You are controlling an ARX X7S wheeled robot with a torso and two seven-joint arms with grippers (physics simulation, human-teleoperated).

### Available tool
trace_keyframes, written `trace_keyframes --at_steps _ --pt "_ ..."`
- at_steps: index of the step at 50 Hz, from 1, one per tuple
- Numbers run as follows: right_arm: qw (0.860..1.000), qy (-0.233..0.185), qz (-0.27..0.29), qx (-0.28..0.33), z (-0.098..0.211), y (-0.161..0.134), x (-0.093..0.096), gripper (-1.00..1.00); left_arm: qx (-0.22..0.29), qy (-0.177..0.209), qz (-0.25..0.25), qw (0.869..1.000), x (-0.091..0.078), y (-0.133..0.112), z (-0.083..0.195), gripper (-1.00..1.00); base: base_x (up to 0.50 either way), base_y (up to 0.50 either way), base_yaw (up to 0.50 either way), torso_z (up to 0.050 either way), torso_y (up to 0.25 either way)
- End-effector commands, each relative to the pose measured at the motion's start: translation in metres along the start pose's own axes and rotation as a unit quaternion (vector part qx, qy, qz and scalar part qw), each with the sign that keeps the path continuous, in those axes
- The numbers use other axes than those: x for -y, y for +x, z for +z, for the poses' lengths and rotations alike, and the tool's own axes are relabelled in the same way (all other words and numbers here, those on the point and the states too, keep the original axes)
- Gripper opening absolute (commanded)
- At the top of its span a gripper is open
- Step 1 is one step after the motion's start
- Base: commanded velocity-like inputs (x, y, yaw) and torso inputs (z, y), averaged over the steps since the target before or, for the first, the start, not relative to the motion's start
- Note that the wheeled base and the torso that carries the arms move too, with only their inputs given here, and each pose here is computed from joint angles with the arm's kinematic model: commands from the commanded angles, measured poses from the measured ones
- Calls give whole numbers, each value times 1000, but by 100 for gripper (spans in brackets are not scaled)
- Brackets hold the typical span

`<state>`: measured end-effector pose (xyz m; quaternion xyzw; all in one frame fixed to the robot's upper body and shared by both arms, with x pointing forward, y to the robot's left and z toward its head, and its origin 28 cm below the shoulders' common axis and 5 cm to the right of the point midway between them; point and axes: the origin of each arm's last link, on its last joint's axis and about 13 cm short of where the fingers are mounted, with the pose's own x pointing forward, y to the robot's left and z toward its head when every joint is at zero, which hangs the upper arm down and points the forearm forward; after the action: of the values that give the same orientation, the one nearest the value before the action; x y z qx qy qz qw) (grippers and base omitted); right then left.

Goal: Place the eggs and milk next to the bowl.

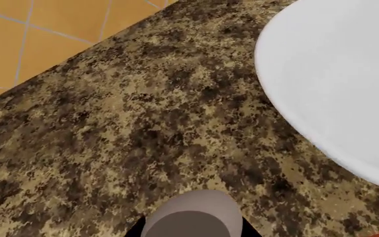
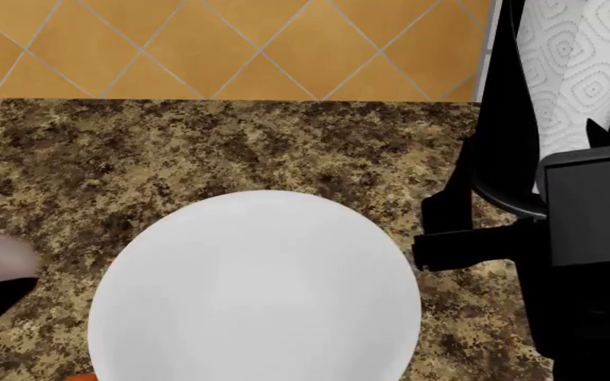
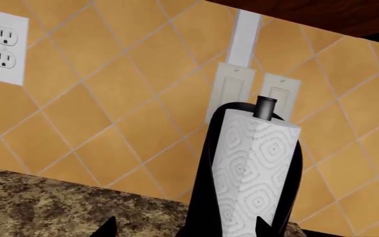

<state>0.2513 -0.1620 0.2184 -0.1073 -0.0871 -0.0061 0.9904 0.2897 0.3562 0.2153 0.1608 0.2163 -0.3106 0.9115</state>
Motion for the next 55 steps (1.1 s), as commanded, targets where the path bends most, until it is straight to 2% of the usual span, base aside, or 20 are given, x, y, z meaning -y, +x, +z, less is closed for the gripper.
trace_keyframes --at_steps 1,11,22,55 --pt "1000 0 -2 0 0 -1 1 100 6 33 -23 999 5 -1 18 -100 0 0 0 0 0" --pt "1000 0 -3 -1 -1 -2 2 100 10 41 -42 998 15 -2 27 -100 0 0 0 0 0" --pt "1000 -1 -4 -2 -2 -3 2 100 6 41 -43 998 9 3 21 -100 0 0 0 0 0" --pt "1000 2 -10 -2 -2 -7 4 100 -5 47 -68 997 13 17 12 -100 0 0 0 0 0"
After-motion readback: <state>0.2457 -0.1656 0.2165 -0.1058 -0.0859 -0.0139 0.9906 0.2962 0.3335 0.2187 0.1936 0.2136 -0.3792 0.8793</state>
